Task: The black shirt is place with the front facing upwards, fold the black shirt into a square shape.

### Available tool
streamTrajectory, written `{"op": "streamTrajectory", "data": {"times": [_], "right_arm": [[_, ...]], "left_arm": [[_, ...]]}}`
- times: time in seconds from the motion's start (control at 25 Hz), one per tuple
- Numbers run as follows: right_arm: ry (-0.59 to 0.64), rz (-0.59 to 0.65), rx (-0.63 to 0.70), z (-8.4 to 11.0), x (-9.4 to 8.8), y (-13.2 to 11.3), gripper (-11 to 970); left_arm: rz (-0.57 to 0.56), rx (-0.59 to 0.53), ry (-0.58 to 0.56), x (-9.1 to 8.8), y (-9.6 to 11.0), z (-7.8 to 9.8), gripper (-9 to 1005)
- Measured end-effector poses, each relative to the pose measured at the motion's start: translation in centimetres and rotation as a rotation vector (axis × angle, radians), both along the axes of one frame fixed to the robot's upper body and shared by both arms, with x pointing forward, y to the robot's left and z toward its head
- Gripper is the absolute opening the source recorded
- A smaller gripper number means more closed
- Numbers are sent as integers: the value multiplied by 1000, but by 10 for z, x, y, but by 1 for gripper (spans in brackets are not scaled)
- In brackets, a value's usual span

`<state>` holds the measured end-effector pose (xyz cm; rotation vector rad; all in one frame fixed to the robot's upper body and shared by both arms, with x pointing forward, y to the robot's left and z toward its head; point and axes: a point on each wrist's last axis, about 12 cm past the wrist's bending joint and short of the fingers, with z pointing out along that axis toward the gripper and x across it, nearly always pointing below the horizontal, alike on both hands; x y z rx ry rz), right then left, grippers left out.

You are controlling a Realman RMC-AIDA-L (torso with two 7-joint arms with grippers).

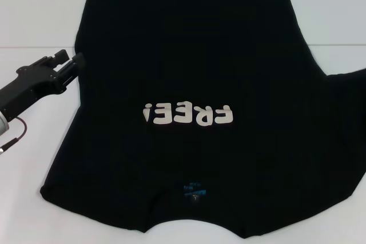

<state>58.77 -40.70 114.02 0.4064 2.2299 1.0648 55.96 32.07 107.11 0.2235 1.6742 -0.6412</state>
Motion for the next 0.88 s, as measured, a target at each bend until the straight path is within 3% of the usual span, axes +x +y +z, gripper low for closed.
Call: {"op": "streamTrajectory", "data": {"times": [0.44, 0.88], "right_arm": [[29, 172, 73, -1, 25, 64, 12], [45, 223, 69, -9, 45, 115, 12]], "left_arm": [[17, 6, 6, -3, 4, -3, 467], [32, 15, 1, -5, 5, -5, 466]]}}
